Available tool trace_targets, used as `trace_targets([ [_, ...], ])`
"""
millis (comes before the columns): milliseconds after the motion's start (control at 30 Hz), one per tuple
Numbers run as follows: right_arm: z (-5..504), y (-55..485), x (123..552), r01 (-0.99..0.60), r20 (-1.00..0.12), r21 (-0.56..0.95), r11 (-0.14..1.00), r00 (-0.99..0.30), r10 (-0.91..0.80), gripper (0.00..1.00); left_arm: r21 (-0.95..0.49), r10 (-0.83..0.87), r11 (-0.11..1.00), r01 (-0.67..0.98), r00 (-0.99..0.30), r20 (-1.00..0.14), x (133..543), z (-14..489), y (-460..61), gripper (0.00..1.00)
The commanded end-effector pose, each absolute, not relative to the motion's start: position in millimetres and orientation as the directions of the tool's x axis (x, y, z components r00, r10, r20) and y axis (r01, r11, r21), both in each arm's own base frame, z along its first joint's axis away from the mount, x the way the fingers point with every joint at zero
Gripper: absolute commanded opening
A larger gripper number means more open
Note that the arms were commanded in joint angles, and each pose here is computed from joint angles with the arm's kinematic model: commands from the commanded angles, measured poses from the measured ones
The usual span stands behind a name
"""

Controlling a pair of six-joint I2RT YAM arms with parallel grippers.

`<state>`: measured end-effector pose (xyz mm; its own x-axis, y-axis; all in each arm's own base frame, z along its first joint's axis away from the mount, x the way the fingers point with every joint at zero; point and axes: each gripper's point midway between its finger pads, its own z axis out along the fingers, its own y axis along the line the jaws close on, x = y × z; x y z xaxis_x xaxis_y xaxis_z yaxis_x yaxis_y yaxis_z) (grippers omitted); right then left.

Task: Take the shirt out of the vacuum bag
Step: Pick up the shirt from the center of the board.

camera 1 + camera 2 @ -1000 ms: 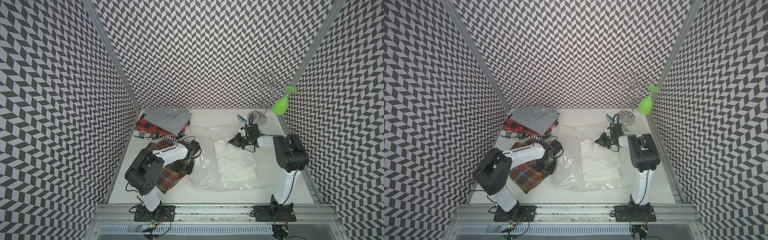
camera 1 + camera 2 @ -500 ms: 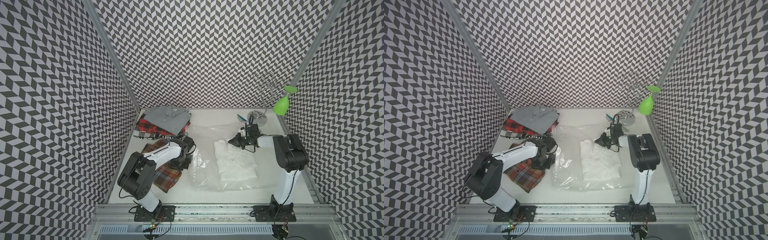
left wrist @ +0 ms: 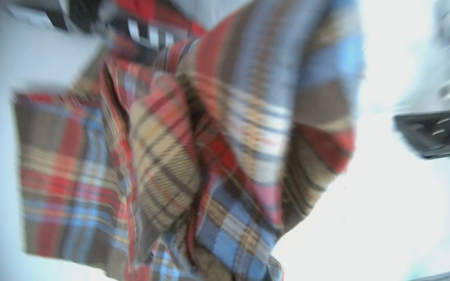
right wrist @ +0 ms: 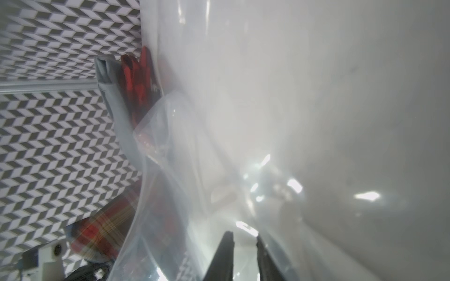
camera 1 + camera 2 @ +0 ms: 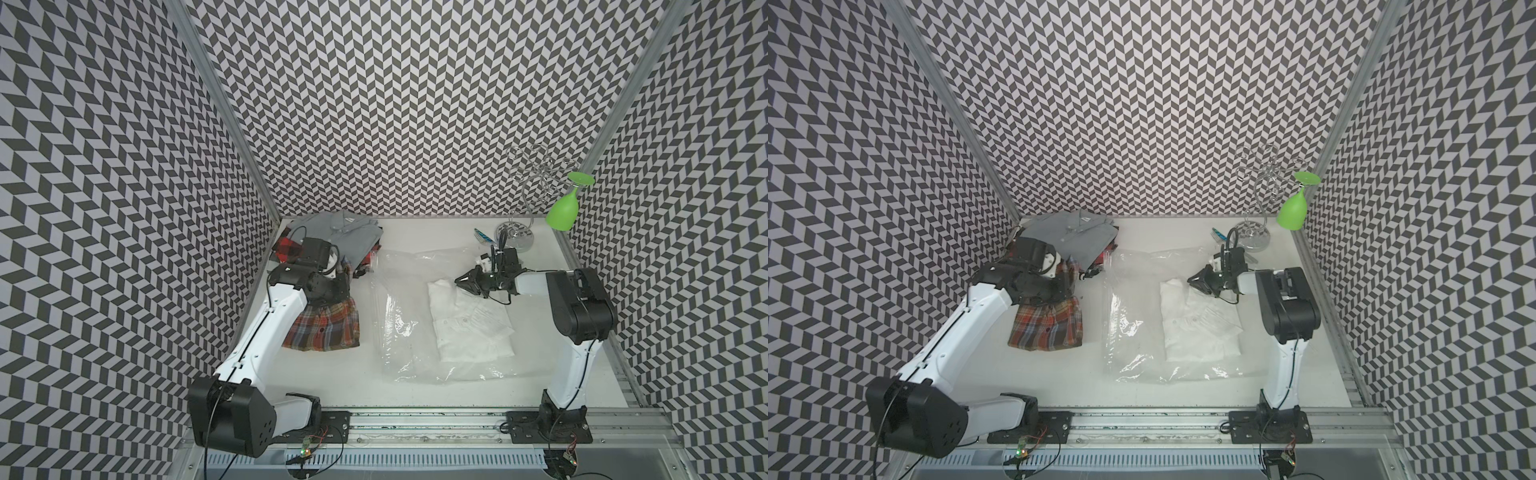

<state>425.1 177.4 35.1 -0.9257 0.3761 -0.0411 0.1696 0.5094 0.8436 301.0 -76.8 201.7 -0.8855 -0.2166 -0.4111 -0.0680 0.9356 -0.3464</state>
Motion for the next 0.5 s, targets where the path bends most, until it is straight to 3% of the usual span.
trace_targets([
  [0,22,180,414,0.191,0.009,0.850,0.491,-0.937,0.349,0.35,-0.445,-0.225,0.893,0.066,-0.791,-0.570,315,269,-83,0.00],
  [267,68,190,422,0.052,-0.084,0.880,0.472,-0.961,0.263,0.59,-0.387,-0.233,0.916,0.101,-0.651,-0.722,325,351,-66,0.00],
  [467,89,197,421,0.008,-0.101,0.901,0.434,-0.969,0.227,0.65,-0.323,-0.231,0.942,0.091,-0.520,-0.822,328,410,-48,0.00],
])
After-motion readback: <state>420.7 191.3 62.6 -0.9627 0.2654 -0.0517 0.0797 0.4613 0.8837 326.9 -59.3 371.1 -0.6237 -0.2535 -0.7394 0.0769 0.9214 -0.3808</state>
